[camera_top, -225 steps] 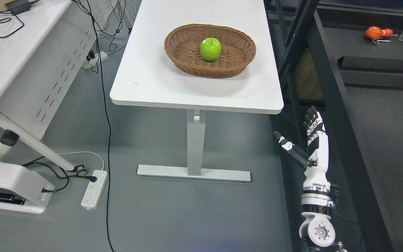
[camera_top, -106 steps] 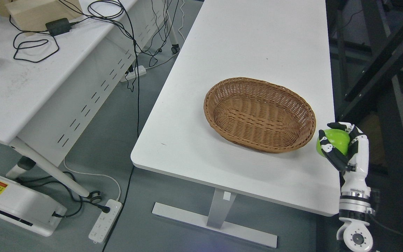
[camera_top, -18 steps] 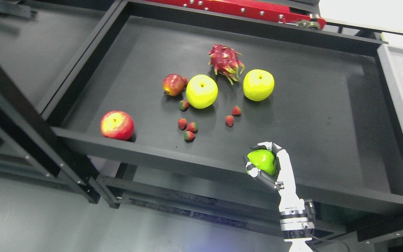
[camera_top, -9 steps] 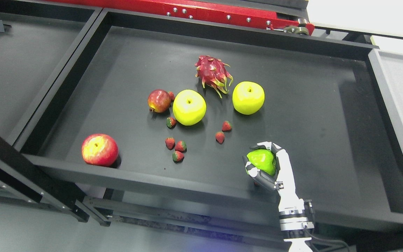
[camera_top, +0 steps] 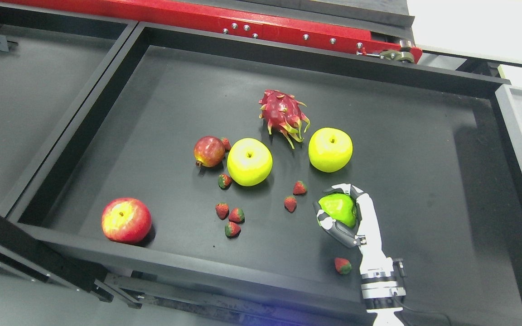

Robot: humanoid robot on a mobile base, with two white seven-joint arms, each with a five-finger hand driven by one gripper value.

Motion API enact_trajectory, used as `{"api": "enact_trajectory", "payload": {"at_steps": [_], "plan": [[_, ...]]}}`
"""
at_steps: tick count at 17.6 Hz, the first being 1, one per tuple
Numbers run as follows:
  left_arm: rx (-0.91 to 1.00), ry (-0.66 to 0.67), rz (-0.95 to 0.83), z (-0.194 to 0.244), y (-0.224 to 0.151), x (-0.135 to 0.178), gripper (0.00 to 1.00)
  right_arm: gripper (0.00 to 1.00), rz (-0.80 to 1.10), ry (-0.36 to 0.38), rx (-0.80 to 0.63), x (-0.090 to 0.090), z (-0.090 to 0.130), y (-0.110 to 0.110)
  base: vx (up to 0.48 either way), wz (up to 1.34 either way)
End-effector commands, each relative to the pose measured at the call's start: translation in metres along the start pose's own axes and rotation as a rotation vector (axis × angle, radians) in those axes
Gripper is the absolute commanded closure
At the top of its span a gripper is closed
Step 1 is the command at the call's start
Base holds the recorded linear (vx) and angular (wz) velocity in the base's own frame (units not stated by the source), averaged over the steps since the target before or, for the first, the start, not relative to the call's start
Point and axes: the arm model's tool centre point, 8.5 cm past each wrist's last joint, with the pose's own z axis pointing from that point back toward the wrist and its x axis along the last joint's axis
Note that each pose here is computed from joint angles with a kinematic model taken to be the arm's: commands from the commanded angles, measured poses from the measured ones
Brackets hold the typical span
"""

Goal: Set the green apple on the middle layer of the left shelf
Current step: 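Move the right hand over the shelf tray near the yellow apple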

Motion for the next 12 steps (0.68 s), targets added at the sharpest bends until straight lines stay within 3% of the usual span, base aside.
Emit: {"api": "enact_trajectory", "payload": {"at_steps": [1,12], "plan": [[0.016,-0.022,-0.005,0.002,0.011,0.014,0.0,1.0,0.005,-0.005,0.026,0.001,0.001,0.004,0.101,0.0],[0.016,-0.022,-0.005,0.002,0.011,0.014,0.0,1.0,0.026,-0.003,-0.009,-0.001,-0.006,-0.008,0.045,0.01]]}}
